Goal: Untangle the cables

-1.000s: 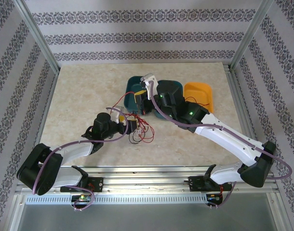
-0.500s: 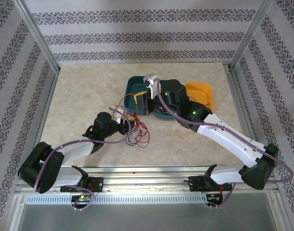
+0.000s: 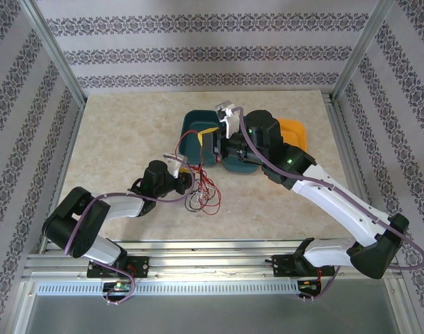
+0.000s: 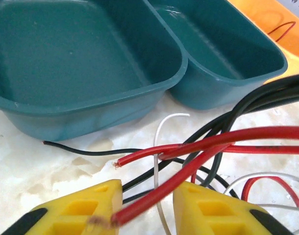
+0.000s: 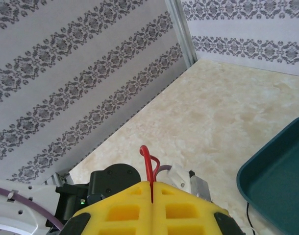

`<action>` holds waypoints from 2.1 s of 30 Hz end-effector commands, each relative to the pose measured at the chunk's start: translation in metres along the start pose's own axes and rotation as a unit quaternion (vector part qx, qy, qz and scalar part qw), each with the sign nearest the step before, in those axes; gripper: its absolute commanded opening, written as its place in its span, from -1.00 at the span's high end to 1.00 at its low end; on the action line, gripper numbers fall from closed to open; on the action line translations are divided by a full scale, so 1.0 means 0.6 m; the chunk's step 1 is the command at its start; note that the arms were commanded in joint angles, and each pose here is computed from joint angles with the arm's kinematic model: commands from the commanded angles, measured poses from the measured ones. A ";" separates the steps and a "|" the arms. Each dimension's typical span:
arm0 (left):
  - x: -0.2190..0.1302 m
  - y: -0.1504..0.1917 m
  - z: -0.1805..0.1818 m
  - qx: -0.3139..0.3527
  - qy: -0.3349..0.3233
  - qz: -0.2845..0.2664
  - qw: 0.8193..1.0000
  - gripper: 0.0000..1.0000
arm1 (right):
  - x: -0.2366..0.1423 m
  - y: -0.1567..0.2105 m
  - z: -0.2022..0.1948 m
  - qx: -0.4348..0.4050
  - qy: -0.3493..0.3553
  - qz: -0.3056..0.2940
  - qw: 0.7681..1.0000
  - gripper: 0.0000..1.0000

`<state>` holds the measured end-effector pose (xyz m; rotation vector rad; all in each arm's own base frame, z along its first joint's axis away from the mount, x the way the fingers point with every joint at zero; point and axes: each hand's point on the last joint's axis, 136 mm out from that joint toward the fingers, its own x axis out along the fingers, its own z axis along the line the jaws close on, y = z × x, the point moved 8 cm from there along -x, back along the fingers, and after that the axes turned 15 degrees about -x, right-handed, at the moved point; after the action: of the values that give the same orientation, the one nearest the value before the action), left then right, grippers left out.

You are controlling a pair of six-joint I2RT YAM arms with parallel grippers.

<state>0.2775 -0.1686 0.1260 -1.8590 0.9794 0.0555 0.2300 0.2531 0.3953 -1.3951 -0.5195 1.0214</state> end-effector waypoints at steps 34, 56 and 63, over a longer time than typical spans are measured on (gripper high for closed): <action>0.039 -0.010 -0.121 0.101 0.090 -0.143 0.980 -0.34 | -0.078 -0.086 0.029 -0.012 0.085 -0.050 0.995 1.00; -0.004 0.078 -0.046 0.047 0.005 -0.074 0.996 0.12 | -0.252 -0.176 0.017 -0.101 0.250 -0.159 0.950 1.00; -0.011 0.089 -0.039 0.040 0.000 -0.062 0.997 0.19 | -0.316 -0.204 0.018 -0.120 0.290 -0.197 0.929 1.00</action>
<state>0.2365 -0.1960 0.1056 -1.8343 0.8443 -0.1034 0.1721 0.1438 0.5389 -1.6286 -0.4602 0.3325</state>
